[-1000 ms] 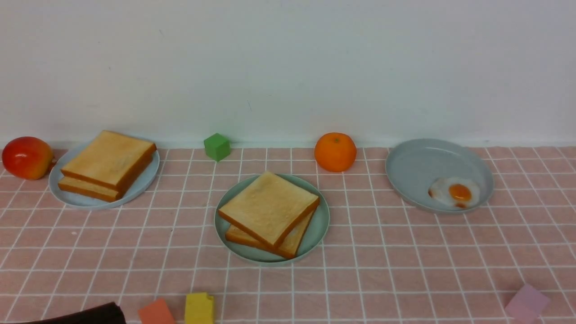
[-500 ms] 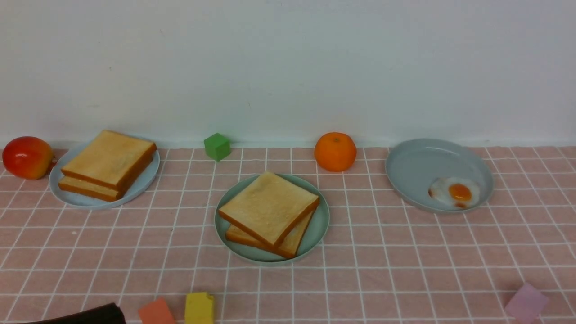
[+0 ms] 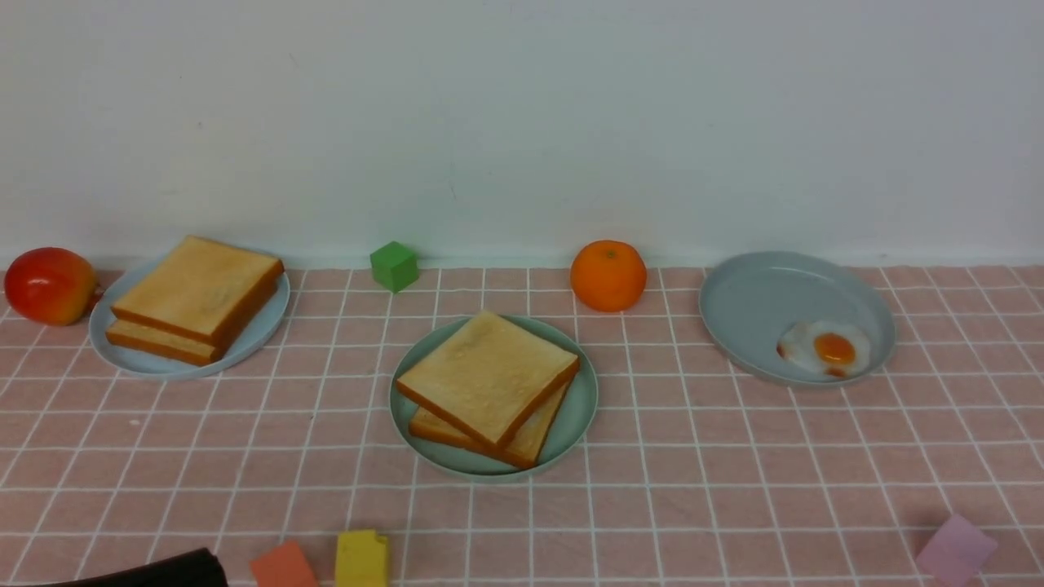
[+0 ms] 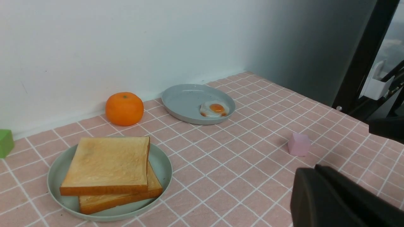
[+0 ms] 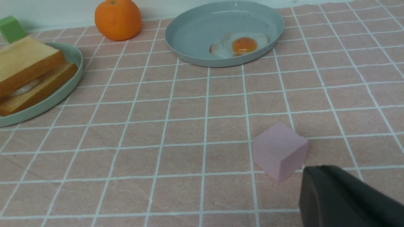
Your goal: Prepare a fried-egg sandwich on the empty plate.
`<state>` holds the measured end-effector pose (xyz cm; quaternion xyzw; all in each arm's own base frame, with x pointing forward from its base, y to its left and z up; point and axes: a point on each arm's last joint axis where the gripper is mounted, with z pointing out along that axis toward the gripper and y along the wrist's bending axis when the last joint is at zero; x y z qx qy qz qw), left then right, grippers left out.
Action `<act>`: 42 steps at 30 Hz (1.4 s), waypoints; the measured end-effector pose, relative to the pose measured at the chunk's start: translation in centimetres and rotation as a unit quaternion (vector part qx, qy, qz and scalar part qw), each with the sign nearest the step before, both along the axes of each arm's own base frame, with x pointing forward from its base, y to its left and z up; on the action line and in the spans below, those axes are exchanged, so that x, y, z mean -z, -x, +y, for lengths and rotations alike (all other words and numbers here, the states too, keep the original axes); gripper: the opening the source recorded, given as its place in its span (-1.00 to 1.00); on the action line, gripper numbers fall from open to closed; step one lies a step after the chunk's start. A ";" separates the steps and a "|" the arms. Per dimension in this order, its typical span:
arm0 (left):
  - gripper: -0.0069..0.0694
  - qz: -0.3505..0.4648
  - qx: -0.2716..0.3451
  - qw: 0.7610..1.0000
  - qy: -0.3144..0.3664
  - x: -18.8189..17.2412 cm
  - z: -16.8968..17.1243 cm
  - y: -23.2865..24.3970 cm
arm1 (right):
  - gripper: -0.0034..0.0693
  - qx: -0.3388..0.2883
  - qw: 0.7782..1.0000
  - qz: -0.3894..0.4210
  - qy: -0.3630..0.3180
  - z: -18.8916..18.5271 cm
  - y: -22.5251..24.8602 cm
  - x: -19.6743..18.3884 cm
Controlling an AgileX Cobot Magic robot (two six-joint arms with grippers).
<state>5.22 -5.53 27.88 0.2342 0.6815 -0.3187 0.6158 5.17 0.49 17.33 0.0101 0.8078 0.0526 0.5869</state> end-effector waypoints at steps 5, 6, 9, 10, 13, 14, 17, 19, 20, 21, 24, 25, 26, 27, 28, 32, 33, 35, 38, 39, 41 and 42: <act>-0.81 0.000 0.000 1.000 0.000 0.0 0.0 0.0 | -0.92 0.000 1.000 0.000 -0.001 0.0 0.0 0.0; -0.81 0.000 0.000 1.000 0.000 0.0 0.0 0.0 | -0.92 0.001 1.000 0.000 -0.001 0.0 0.0 0.0; -0.81 0.000 0.000 1.000 0.000 0.0 0.0 0.0 | -0.92 0.001 1.000 0.000 -0.002 0.0 0.0 0.0; -0.81 0.000 0.000 1.000 0.000 0.0 0.0 0.0 | -0.92 0.001 1.000 0.000 -0.002 0.0 0.0 0.0; -0.80 0.000 0.000 1.000 0.000 0.0 0.0 0.0 | -0.91 0.001 1.000 0.000 -0.002 0.0 0.0 0.0; -0.80 0.000 0.000 1.000 0.000 0.0 0.0 0.0 | -0.91 0.001 1.000 0.000 -0.002 0.0 0.0 0.0; -0.79 0.000 0.000 1.000 0.000 0.0 0.0 0.0 | -0.90 0.001 1.000 0.000 -0.002 0.0 0.0 0.0; -0.79 -0.001 -0.001 1.000 0.000 0.1 0.0 0.0 | -0.90 0.001 1.000 0.000 -0.002 0.0 0.0 0.0; -0.78 0.000 -0.001 1.000 -0.003 0.3 0.0 -0.1 | -0.90 0.001 1.000 0.000 -0.002 0.0 0.0 0.0; -0.78 -0.001 -0.002 1.000 -0.007 0.6 0.0 -0.1 | -0.90 0.001 1.000 0.000 -0.003 0.0 0.0 0.0; -0.77 -0.022 -0.022 0.999 -0.033 1.6 0.3 -0.2 | -0.90 0.002 1.000 0.000 -0.003 0.0 0.0 0.0; -0.78 -0.031 -0.034 0.998 -0.034 1.8 0.6 -0.3 | -0.89 0.002 1.000 0.000 -0.003 0.0 0.0 0.0; -0.78 -0.040 -0.049 0.998 -0.031 2.0 0.9 -0.2 | -0.89 0.002 1.000 0.000 -0.003 0.0 0.0 0.0; -0.78 -0.048 -0.077 0.996 -0.026 2.5 1.3 -0.2 | -0.89 0.002 1.000 0.000 -0.003 0.0 0.0 0.0; -0.78 -0.050 -0.087 0.995 -0.021 2.5 1.5 -0.2 | -0.89 0.002 1.000 0.000 -0.003 0.0 0.0 0.0; -0.85 -0.054 -0.223 0.973 0.010 4.9 3.6 0.0 | -0.88 0.002 1.000 0.000 -0.004 0.0 0.0 0.0; -0.85 -0.051 -0.241 0.969 0.013 5.3 3.8 0.1 | -0.88 0.002 1.000 0.000 -0.004 0.0 0.0 0.0; -0.85 -0.028 -0.290 0.957 0.007 6.8 4.3 -0.1 | -0.88 0.002 1.000 0.000 -0.004 0.0 0.0 0.0; -0.85 0.036 -0.342 0.939 -0.003 8.9 4.9 -0.4 | -0.87 0.002 1.000 0.000 -0.004 0.0 0.0 0.0; -0.85 0.046 -0.349 0.936 -0.001 9.1 4.9 -0.3 | -0.87 0.002 1.000 0.000 -0.004 0.0 0.0 0.0; -0.85 0.098 -0.362 0.927 -0.008 10.1 5.1 -0.2 | -0.87 0.002 1.000 0.000 -0.004 0.0 0.0 0.0; -0.85 0.106 -0.362 0.926 -0.011 10.2 5.1 -0.2 | -0.86 0.002 1.000 0.000 -0.004 0.0 0.0 0.0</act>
